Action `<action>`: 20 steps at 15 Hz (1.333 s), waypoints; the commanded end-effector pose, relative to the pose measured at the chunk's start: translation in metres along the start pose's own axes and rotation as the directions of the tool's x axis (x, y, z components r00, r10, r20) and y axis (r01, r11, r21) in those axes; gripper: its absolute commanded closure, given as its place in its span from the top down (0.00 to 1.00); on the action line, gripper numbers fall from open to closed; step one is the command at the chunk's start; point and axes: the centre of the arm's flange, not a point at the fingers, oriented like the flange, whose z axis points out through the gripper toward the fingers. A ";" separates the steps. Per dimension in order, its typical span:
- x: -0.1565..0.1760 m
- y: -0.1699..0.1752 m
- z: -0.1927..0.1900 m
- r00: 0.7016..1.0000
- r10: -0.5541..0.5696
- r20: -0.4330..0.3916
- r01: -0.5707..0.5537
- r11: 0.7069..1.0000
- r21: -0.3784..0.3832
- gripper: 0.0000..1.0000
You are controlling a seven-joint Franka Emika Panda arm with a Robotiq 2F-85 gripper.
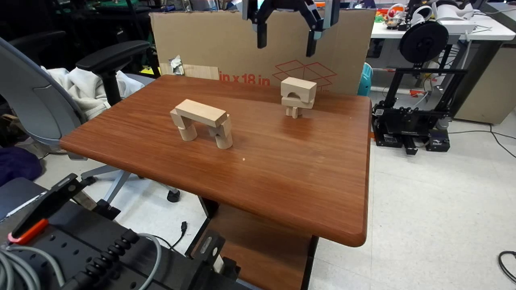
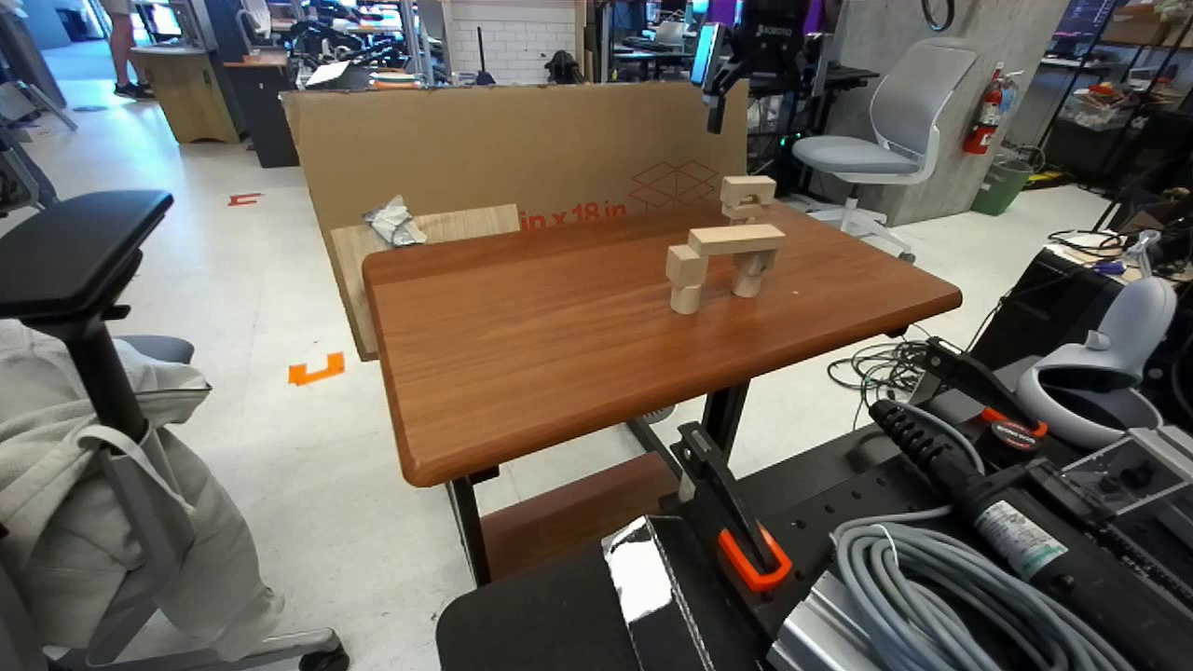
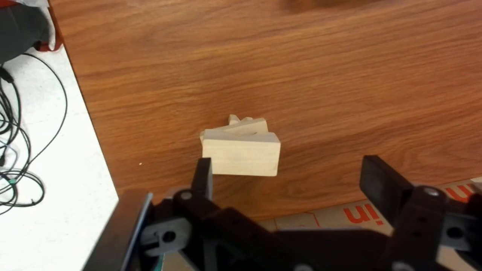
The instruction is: Remove the object from the smaller toy tower and put it on top of the larger toy tower
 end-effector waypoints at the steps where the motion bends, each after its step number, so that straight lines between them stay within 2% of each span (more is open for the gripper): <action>1: 0.017 0.010 0.008 1.000 0.005 0.008 -0.005 1.000 -0.015 1.00; 7: 0.024 0.023 0.033 0.999 0.018 0.040 -0.017 1.000 -0.023 1.00; 16: 0.035 0.018 0.060 0.997 0.009 0.078 -0.006 0.999 -0.046 1.00; 17: 0.037 0.017 0.062 0.997 0.011 0.080 -0.007 0.999 -0.048 0.75; 18: 0.037 0.017 0.063 0.997 0.009 0.081 -0.005 0.999 -0.050 0.74; 20: 0.037 0.016 0.064 0.997 0.005 0.076 -0.001 0.999 -0.050 0.58</action>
